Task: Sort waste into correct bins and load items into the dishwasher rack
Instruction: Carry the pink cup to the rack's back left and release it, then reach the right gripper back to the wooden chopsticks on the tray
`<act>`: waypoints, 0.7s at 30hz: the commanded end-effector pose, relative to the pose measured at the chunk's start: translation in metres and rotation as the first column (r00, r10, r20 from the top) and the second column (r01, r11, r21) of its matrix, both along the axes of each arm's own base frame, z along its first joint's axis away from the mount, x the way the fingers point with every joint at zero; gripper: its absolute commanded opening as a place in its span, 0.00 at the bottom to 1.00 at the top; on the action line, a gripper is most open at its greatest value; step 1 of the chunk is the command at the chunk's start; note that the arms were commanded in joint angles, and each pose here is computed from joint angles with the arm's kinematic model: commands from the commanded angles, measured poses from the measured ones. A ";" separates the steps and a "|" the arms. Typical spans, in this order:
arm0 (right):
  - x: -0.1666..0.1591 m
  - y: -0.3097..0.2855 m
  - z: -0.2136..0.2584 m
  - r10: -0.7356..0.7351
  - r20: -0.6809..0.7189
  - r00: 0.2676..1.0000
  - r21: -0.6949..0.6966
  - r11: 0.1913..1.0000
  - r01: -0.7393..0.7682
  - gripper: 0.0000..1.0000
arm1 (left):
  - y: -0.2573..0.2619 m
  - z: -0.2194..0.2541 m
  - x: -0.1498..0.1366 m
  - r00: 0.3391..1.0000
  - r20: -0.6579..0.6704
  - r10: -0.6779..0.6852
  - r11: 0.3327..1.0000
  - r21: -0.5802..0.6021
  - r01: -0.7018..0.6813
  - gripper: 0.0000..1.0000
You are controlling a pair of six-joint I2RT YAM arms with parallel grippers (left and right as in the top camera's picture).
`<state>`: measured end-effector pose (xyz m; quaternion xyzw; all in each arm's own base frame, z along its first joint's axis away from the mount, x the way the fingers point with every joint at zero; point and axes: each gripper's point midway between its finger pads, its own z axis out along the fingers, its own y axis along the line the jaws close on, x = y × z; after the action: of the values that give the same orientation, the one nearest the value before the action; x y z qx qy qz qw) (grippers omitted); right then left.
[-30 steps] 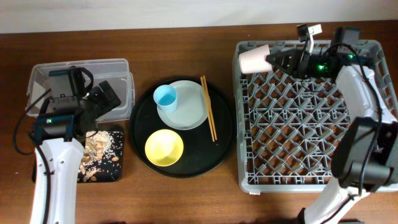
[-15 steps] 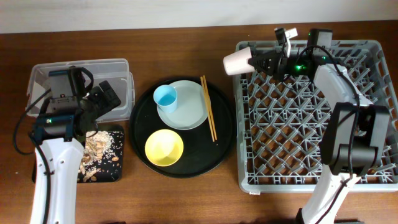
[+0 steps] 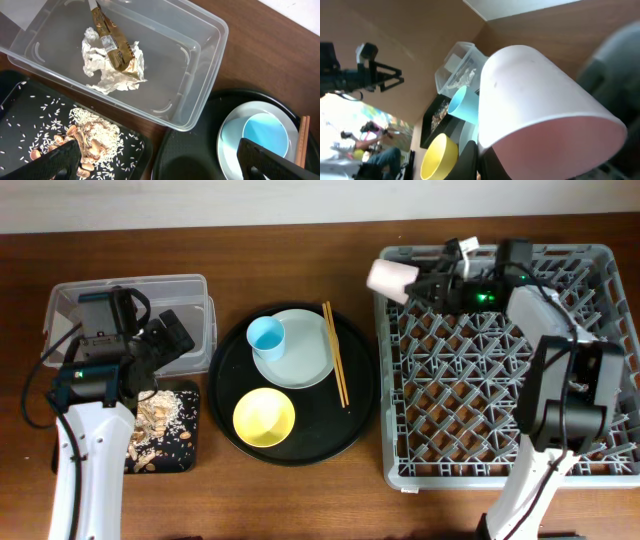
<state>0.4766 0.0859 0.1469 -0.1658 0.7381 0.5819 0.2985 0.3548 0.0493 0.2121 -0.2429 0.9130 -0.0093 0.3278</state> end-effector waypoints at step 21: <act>-0.022 -0.079 0.007 -0.244 -0.101 0.964 -0.309 0.929 0.203 0.39 | 0.001 0.008 0.002 1.000 0.020 -0.003 1.000 0.002 0.003 0.99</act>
<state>0.4563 0.0135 0.1118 -0.0556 0.8276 0.4998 0.2494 0.3549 0.0493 0.2122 -0.2429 0.9129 -0.0094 0.3279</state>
